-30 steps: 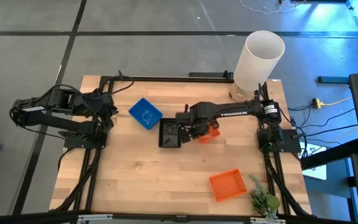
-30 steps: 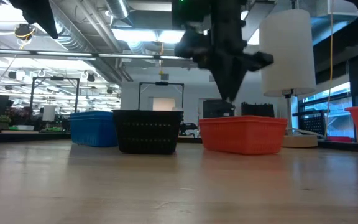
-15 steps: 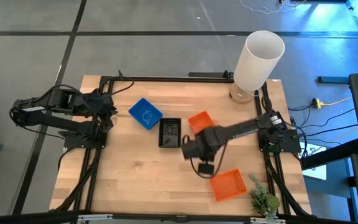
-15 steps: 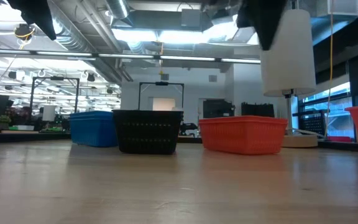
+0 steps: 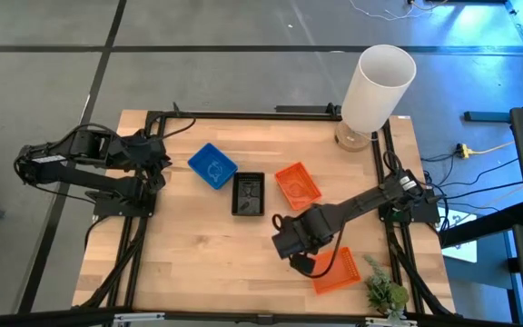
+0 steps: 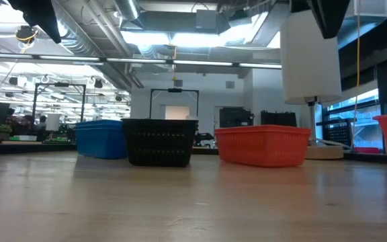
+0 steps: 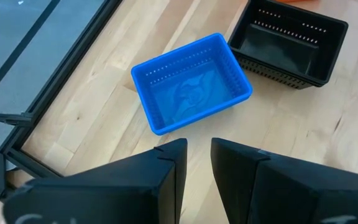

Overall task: Stack baskets by color
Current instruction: Stack the bottom orange bin on the top orange bin

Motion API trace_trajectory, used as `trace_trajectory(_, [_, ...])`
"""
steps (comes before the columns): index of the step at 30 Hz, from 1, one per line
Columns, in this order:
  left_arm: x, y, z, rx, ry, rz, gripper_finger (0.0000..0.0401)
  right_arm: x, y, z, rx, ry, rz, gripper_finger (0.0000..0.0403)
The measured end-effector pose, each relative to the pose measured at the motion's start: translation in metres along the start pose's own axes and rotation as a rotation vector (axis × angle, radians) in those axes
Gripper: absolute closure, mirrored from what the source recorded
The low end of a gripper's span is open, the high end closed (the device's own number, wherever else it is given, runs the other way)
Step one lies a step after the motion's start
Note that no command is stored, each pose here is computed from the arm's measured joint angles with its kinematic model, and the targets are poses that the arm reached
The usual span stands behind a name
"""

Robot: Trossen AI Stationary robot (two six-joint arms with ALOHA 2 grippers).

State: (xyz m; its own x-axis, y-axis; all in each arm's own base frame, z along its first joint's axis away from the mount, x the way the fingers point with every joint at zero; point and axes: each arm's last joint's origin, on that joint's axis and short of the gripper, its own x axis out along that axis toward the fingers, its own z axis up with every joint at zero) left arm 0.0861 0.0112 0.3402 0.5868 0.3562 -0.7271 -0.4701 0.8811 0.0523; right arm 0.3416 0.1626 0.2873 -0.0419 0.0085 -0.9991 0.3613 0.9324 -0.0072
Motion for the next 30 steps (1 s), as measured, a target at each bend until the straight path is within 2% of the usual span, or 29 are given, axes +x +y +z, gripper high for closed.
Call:
trace_trajectory(4, [0.0, 0.0, 0.0, 0.0, 0.0, 0.0, 0.0336, 0.0, 0.001, -0.001, 0.055, 0.025, 0.021, 0.0345])
trace_trajectory(11, [0.0, 0.0, 0.0, 0.0, 0.0, -0.001, 0.0336, 0.0, 0.005, -0.002, -0.1, 0.065, 0.11, 0.0398])
trace_trajectory(16, [0.0, -0.001, 0.0, 0.04, 0.012, -0.037, 0.0336, 0.0, 0.006, -0.001, -0.22, 0.052, 0.117, 0.037])
trace_trajectory(23, [0.0, -0.002, -0.001, 0.074, 0.023, -0.077, 0.0336, 0.0, 0.007, -0.002, -0.299, 0.051, 0.123, 0.0309])
trace_trajectory(30, [0.0, -0.002, -0.001, 0.074, 0.022, -0.075, 0.0336, 0.033, 0.013, -0.006, -0.407, 0.067, 0.11, 0.0293])
